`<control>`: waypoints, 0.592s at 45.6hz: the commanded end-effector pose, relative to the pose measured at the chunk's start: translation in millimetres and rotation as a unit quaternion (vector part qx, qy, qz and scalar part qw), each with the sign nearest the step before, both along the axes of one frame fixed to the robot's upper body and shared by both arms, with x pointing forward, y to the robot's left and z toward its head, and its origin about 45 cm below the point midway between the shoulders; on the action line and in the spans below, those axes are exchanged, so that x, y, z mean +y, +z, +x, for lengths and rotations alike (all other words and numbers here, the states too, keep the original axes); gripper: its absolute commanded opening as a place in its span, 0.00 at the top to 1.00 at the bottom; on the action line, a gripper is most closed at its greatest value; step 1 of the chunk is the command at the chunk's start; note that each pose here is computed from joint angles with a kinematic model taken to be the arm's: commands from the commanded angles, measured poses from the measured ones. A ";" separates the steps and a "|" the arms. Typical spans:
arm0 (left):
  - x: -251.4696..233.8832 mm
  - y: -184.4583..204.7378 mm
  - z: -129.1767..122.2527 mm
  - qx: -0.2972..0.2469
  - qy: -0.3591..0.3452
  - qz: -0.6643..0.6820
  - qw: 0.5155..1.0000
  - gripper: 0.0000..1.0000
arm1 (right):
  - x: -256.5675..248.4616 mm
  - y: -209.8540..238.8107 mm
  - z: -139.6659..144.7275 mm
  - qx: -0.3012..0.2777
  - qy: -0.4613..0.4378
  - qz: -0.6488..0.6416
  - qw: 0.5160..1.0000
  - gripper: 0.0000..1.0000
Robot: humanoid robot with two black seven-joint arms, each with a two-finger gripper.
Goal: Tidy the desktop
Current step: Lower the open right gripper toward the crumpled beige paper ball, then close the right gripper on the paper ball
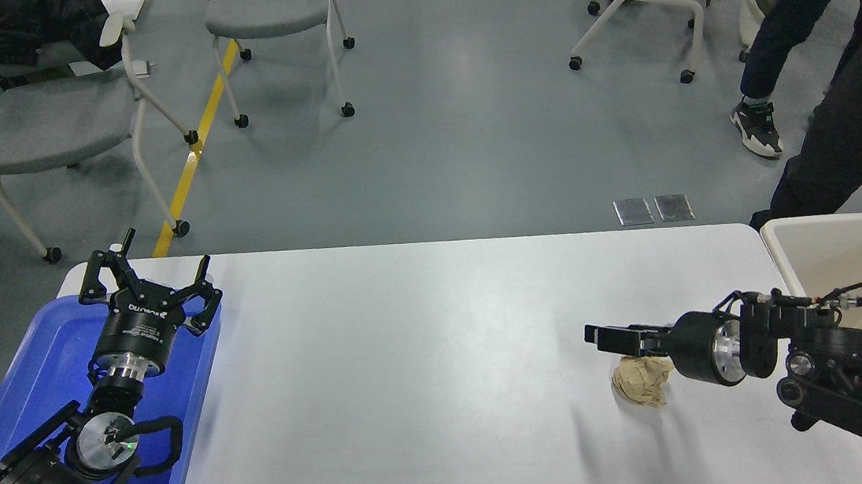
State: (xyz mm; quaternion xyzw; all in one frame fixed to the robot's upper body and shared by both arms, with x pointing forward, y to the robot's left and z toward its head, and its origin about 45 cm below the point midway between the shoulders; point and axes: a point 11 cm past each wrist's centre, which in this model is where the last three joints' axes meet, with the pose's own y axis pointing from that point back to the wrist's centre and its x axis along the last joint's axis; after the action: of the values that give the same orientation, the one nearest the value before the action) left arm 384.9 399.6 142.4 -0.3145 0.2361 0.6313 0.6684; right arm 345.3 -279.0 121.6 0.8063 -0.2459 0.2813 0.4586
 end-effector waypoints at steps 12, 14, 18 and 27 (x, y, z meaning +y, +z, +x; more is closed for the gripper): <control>0.0 0.0 0.0 0.000 0.000 0.000 1.000 0.00 | -8.8 -28.5 -9.0 -0.008 0.011 -0.048 0.999 0.00; 0.0 0.0 0.0 0.000 0.000 0.000 1.000 0.00 | -6.0 -30.1 -10.3 -0.006 0.013 -0.045 0.999 0.00; 0.0 0.0 0.0 0.000 0.000 0.000 1.000 0.00 | -4.7 -32.3 -11.9 -0.003 0.013 -0.044 0.999 0.00; 0.0 0.0 0.0 0.000 0.000 0.000 1.000 0.00 | -14.5 -38.7 -14.0 -0.004 0.015 -0.067 0.998 0.00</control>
State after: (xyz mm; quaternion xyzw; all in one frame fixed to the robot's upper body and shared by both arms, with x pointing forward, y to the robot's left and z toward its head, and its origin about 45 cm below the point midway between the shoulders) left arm 384.9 399.7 142.4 -0.3145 0.2361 0.6314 0.6684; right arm 334.5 -286.2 91.5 0.7865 -0.2258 0.3000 0.4903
